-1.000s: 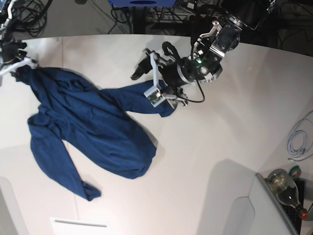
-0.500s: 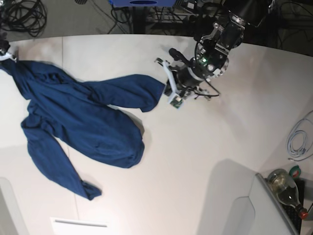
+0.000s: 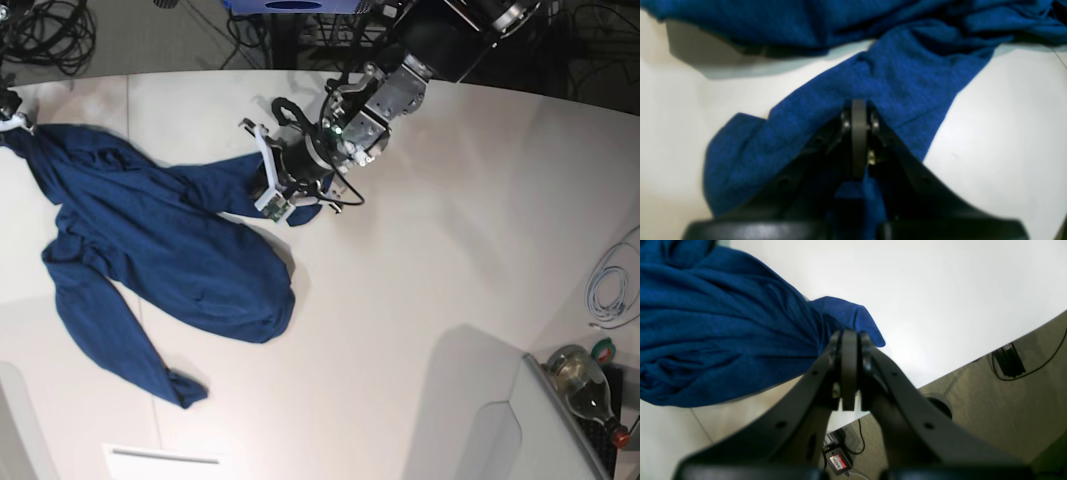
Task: Layout the t-shirt on the table in an organized manner, then fold the t-shirt properly
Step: 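Drag a sleeve with the left gripper away from the right gripper, then move the right gripper to the shirt body and grasp the fabric, then pull the grasped fabric with the right gripper to spread the shirt, then grasp the shirt edges with both grippers and pull them apart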
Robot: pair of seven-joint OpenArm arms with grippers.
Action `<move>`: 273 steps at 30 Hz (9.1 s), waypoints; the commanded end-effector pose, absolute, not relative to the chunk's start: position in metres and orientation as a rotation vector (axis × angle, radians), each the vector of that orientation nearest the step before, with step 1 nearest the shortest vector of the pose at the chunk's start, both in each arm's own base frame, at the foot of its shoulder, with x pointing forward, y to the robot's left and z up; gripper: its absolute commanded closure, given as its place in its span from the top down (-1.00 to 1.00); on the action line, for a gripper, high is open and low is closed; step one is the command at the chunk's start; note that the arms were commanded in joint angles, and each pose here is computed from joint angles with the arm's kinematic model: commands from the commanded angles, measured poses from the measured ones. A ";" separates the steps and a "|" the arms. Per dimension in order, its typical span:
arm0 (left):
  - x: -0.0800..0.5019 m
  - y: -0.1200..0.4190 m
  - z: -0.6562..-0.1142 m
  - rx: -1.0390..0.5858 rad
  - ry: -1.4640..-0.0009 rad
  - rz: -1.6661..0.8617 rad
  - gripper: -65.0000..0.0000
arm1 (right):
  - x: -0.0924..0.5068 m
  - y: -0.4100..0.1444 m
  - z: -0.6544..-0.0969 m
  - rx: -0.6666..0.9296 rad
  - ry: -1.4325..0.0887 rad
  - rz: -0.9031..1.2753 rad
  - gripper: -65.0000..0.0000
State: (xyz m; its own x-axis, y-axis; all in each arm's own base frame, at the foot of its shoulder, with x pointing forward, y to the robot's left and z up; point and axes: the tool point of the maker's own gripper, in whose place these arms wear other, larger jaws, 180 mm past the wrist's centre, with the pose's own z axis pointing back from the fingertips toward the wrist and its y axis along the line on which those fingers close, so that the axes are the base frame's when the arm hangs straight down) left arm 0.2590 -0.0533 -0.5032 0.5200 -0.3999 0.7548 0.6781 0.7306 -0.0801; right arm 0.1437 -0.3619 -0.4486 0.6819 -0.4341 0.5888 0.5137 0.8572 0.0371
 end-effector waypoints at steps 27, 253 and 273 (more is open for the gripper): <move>0.248 0.130 -0.407 -0.045 -0.997 -0.438 -1.00 | 0.195 -0.332 -0.386 -0.237 -0.780 -0.321 0.10; 0.254 0.134 -0.470 -0.304 -0.863 0.181 0.19 | 0.210 -0.262 -0.429 -0.251 -0.699 0.024 -1.00; 0.278 0.146 -0.418 -0.292 -0.998 0.094 -1.00 | 0.201 -0.320 -0.450 0.016 -0.777 -0.527 0.58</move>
State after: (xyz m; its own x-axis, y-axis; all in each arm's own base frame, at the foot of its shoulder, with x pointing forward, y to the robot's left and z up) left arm 0.2673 0.1452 -0.4322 0.5855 0.2081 0.7835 0.0384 0.9583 -0.2832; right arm 0.1919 -0.3031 -0.4671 0.6309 -0.4813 0.6085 0.4463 0.8667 0.2228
